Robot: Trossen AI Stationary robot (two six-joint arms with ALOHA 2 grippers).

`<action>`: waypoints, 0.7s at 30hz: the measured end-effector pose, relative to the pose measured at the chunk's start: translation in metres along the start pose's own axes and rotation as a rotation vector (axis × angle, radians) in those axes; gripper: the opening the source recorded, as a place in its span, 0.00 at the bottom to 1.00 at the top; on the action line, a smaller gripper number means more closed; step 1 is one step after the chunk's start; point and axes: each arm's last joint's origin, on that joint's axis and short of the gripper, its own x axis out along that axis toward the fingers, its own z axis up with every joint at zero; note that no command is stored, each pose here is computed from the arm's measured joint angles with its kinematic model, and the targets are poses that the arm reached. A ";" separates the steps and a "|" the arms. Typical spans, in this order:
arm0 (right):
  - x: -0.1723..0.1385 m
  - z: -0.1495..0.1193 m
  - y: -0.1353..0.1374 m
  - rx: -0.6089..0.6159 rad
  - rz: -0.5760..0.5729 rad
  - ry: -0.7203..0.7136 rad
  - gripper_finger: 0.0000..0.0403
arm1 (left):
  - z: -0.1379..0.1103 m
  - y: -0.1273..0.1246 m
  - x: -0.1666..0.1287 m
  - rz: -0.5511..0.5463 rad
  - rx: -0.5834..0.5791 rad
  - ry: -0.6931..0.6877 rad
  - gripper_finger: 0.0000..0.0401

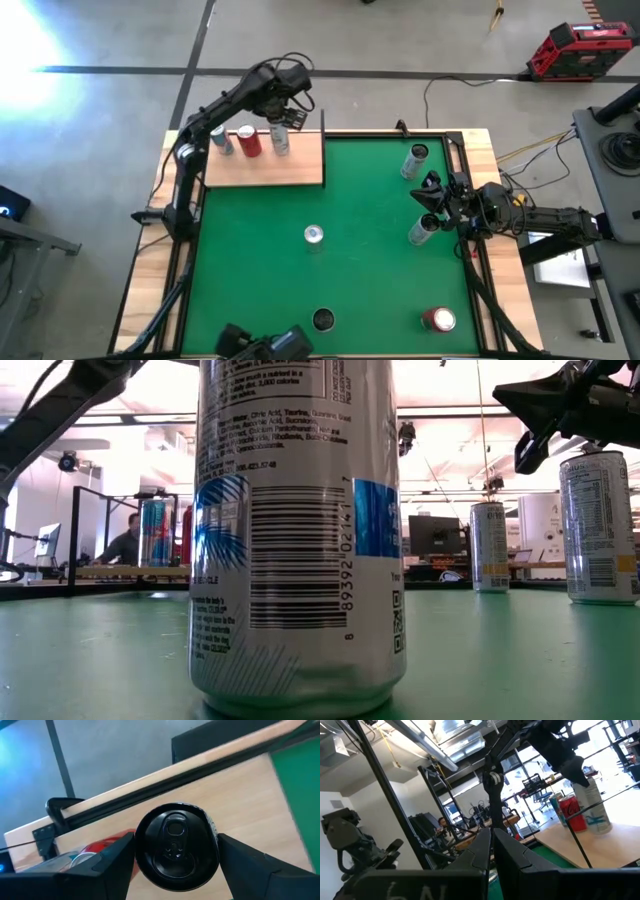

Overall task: Place canned beverage on shelf
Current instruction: Put the white blue soda can on the shelf

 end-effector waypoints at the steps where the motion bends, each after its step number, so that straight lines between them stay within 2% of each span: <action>1: 0.000 0.000 0.000 0.000 0.000 0.000 0.03 | 0.000 0.000 0.000 -0.001 -0.006 -0.001 0.60; 21: 0.000 0.000 0.000 0.000 0.000 0.000 0.03 | -0.002 0.000 0.003 0.024 -0.145 0.009 0.60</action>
